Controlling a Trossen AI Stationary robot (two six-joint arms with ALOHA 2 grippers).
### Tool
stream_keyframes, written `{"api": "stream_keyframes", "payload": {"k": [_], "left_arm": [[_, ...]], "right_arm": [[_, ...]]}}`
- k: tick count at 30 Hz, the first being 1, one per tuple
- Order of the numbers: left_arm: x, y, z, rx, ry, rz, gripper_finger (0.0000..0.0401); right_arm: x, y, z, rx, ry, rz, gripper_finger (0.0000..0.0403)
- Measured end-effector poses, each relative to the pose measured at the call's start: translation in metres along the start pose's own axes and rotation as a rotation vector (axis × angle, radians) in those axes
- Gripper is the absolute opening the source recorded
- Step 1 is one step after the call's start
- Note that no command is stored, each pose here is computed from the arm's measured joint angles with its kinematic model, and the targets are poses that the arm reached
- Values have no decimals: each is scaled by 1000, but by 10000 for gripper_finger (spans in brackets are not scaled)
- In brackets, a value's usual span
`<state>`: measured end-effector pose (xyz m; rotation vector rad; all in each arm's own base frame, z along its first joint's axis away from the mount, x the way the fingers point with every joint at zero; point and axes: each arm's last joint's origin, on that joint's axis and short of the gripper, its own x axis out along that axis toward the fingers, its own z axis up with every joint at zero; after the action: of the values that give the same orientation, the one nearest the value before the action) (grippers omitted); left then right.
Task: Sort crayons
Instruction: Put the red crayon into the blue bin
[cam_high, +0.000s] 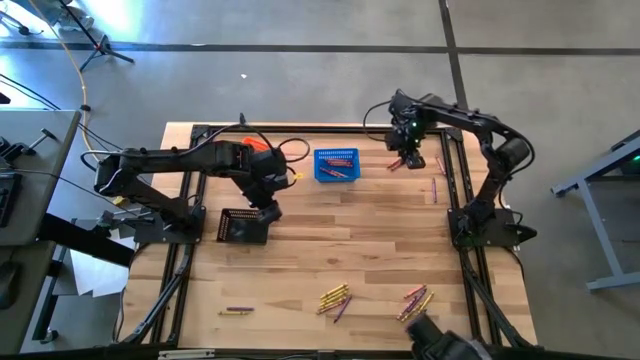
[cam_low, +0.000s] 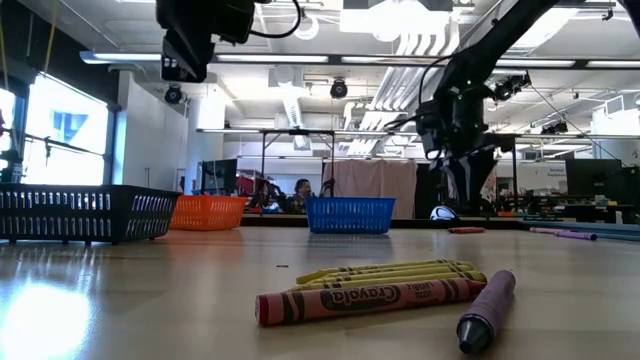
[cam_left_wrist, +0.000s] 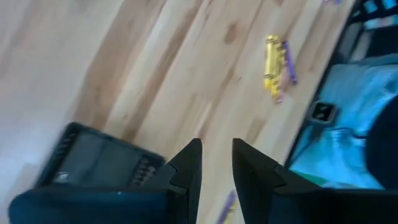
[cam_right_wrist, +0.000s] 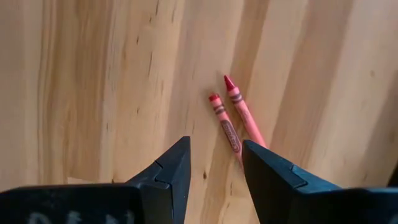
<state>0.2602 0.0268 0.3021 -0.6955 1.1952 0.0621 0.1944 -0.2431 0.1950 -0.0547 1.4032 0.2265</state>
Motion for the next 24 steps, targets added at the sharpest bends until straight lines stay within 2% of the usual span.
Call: {"api": "stream_keyframes", "payload": {"k": [8, 15, 24], "left_arm": [[0, 4, -5, 117, 42, 73, 74], [-1, 7, -9, 138, 80, 103, 74], [-2, 10, -14, 128, 123, 169, 74]], "right_arm": [[14, -6, -1, -155, 60, 24, 128], [15, -10, -2, -213, 63, -12, 128], [28, -15, -4, -227, 81, 31, 128]]}}
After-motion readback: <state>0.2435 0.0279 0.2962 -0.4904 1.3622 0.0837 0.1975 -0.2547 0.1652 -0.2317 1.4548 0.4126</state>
